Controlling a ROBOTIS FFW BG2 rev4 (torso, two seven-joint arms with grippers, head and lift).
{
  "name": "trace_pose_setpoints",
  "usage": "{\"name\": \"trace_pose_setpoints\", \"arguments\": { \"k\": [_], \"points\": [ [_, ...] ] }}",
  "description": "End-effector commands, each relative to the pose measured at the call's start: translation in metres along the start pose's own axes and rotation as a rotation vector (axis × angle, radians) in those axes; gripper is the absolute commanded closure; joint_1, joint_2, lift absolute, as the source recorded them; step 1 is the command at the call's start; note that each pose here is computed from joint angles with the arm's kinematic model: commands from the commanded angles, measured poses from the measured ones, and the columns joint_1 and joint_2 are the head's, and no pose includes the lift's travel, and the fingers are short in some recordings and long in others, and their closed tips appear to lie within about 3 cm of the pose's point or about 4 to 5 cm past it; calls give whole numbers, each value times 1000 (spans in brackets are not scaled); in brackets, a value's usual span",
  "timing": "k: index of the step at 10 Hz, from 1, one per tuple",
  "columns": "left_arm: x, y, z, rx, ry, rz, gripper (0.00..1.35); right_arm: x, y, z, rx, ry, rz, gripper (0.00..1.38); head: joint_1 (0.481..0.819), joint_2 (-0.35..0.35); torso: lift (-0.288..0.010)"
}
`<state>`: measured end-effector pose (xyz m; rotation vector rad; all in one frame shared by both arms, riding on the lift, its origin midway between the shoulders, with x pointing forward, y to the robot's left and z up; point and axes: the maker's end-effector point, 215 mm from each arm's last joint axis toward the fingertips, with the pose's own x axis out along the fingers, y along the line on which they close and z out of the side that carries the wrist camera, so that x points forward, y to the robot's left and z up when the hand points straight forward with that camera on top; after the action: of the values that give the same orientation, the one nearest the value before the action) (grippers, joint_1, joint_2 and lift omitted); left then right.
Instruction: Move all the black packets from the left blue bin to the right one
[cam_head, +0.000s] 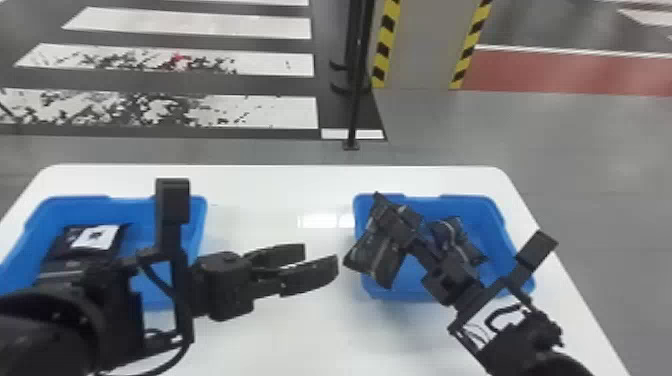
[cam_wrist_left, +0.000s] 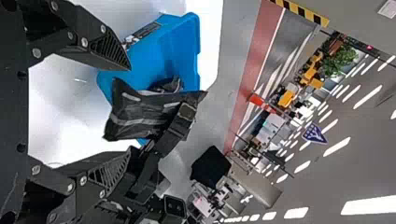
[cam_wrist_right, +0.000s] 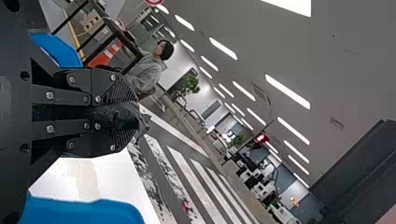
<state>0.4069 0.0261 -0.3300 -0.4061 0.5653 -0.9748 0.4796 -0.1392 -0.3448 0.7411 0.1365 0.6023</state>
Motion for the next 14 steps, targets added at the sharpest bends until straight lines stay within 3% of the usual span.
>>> {"name": "trace_pose_setpoints", "arguments": {
  "k": [1, 4, 5, 6, 8, 9, 11, 13, 14],
  "points": [
    [-14, 1, -2, -2, -18, 19, 130, 1, -32, 24, -17, -19, -39, 1279, 695, -139, -121],
    [-45, 16, -7, -19, -42, 88, 130, 5, -100, 30, 8, 10, -140, 1279, 695, -166, -121],
    [-56, 20, -5, -25, -60, 111, 130, 6, -117, 24, 36, 39, -167, 1216, 695, -167, -121],
    [-65, 27, -2, -27, -76, 135, 130, 2, -132, 24, 32, 51, -200, 1016, 695, -163, -121],
    [-84, 39, 6, -15, -106, 190, 128, -22, -165, 54, -86, 27, -300, 493, 695, -162, -121],
    [-94, 45, 11, -4, -120, 220, 127, -33, -163, 67, -159, 3, -323, 352, 695, -177, -121],
    [-123, 63, 21, 26, -148, 313, 128, -69, -130, 81, -391, -17, -376, 321, 695, -183, -121],
    [-158, 83, 28, 40, -177, 407, 130, -102, -94, 83, -515, -127, -416, 317, 695, -165, -121],
    [-179, 95, 34, 56, -189, 466, 130, -116, -81, 78, -538, -149, -432, 315, 695, -143, -121]
  ]
}}
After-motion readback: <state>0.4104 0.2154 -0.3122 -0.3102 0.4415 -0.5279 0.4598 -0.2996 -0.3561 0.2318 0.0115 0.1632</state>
